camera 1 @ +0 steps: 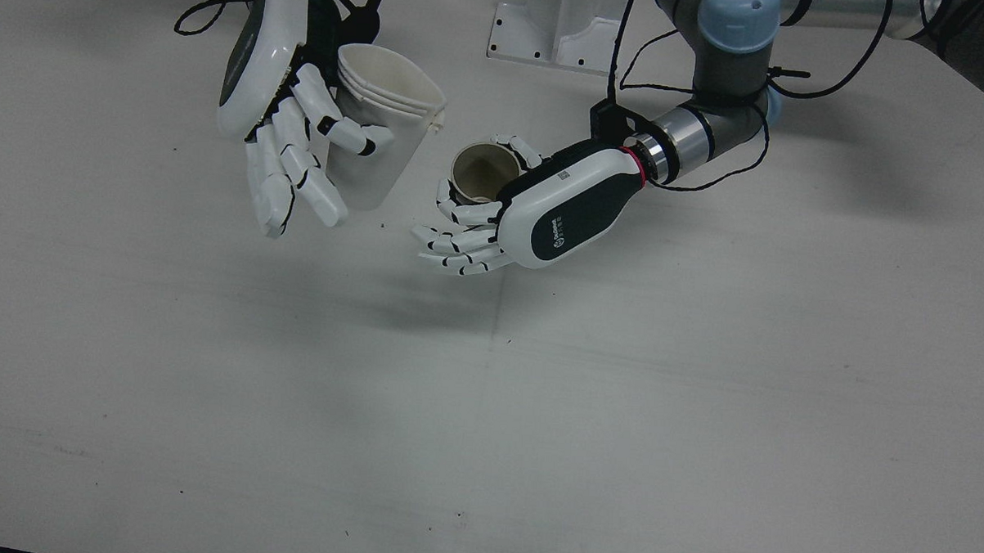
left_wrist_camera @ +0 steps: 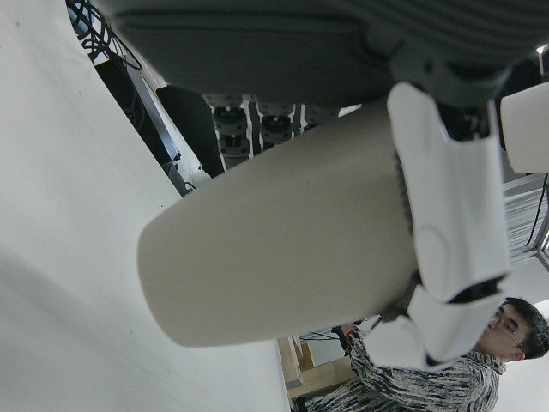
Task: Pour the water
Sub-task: 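Tilt the right hand's cup over the left hand's cup to pour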
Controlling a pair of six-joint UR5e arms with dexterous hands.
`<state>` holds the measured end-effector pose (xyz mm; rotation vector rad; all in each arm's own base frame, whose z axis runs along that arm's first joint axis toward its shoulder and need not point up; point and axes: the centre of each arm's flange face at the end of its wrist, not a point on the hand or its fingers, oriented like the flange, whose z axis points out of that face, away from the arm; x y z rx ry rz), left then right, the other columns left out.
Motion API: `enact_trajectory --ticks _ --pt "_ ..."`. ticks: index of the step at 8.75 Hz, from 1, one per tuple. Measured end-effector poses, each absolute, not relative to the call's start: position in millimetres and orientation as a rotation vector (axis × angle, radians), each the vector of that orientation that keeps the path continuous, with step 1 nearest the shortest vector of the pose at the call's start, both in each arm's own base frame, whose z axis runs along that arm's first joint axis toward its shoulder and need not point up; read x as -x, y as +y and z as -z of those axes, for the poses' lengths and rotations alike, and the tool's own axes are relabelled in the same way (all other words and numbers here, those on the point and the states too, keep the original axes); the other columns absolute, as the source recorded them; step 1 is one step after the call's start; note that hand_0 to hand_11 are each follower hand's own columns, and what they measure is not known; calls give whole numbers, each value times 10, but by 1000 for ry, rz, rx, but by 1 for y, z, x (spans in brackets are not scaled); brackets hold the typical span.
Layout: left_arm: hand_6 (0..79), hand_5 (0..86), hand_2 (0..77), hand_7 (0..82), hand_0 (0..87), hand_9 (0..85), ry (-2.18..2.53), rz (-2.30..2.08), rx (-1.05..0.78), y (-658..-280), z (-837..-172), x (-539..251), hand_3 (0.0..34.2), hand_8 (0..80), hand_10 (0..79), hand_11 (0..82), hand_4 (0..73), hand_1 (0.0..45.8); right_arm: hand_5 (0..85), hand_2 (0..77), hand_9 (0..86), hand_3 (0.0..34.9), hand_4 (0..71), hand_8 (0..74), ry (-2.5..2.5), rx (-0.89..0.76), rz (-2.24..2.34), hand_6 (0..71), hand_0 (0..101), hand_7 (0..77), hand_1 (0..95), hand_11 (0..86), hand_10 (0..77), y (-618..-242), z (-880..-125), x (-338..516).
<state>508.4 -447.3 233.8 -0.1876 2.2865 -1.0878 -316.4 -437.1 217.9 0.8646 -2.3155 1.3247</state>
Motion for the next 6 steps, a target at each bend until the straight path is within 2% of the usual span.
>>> enact_trajectory --ticks 1,6 --pt "180 458 360 295 563 207 2286 1087 185 -448 -234 -508 0 136 109 180 387 175 622 365 65 0 251 33 -2301 -912 -1248 120 474 180 147 93 49 -422 -206 317" --pt "180 458 365 289 558 207 2283 1096 180 -452 -238 -504 0 131 109 180 382 175 633 371 49 0 229 22 -2164 -1109 -1048 109 468 147 164 93 49 -391 -207 289"
